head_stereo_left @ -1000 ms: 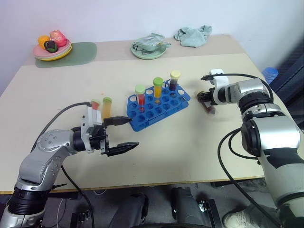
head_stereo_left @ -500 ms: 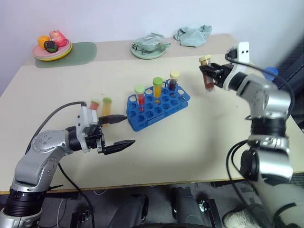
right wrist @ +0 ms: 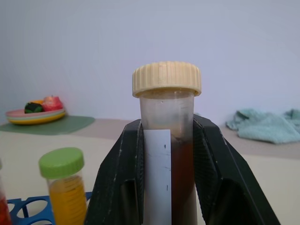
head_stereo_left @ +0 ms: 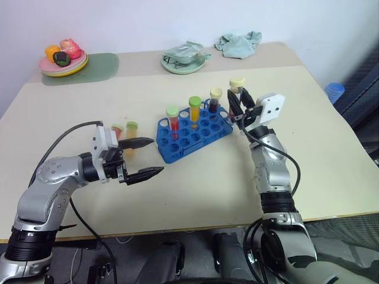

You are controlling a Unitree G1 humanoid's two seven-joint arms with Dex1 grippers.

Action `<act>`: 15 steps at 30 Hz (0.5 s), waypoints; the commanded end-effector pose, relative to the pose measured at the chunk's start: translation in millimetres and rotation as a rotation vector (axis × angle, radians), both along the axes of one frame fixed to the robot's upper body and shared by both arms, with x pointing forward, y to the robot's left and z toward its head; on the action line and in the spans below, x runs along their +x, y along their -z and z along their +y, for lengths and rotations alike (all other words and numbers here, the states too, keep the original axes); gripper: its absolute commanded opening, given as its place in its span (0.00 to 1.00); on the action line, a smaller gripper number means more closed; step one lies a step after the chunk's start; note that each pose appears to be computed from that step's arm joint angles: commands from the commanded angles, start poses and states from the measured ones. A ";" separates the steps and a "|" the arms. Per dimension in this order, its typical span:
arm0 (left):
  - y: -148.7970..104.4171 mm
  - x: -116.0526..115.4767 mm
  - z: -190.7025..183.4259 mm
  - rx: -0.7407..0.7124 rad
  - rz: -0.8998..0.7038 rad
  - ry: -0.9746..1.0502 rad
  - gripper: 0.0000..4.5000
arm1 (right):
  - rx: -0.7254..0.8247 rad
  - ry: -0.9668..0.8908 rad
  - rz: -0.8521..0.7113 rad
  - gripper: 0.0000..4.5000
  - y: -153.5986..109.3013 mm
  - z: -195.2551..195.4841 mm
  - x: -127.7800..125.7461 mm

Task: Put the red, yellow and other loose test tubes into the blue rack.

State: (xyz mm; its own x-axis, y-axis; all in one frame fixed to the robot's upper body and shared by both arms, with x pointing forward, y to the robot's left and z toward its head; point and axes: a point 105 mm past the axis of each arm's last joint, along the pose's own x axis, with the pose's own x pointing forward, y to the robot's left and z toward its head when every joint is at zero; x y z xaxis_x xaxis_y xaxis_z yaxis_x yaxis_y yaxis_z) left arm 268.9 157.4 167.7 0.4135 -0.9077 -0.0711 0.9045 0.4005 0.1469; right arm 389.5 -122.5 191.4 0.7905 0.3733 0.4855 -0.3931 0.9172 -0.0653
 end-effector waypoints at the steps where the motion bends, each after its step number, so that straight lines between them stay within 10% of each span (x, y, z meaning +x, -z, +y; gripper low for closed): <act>1: -7.3 -1.3 3.6 -0.003 -0.046 -0.043 1.00 | 0.046 -0.017 -0.098 0.17 -16.3 7.3 2.7; 15: -14.3 -11.8 14.3 0.003 -0.051 -0.124 1.00 | 0.128 -0.071 -0.055 0.17 7.0 25.3 18.9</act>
